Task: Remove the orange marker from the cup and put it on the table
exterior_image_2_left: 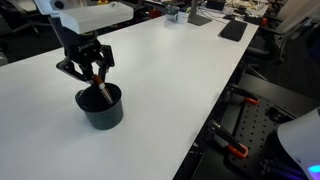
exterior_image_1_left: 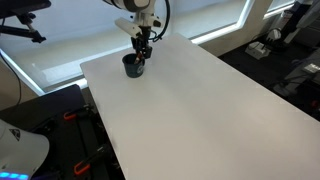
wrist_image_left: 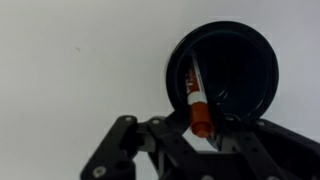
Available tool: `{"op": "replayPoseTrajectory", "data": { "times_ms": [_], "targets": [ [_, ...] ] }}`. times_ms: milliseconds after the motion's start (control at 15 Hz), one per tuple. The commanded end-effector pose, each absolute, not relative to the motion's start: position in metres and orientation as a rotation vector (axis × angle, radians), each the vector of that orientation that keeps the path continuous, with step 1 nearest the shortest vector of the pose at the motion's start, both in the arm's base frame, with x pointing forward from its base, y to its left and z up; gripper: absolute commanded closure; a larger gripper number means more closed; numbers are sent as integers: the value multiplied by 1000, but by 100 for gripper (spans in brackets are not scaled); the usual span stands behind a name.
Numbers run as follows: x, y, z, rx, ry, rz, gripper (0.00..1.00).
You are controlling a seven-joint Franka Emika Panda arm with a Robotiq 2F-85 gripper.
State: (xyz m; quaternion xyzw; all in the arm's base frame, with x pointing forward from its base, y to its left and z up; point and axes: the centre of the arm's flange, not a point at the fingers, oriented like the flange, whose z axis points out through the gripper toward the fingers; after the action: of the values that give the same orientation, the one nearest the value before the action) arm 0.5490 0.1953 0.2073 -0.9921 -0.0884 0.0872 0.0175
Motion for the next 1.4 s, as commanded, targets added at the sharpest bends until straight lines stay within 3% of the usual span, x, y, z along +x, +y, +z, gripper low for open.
{"op": "replayPoseTrajectory", "data": {
  "times_ms": [0, 733, 1333],
  "targets": [
    [543, 186, 243, -3070, -284, 259, 94],
    [598, 82, 359, -3085, 60, -78, 94],
    [639, -49, 210, -2902, 451, 489, 94]
  ]
}}
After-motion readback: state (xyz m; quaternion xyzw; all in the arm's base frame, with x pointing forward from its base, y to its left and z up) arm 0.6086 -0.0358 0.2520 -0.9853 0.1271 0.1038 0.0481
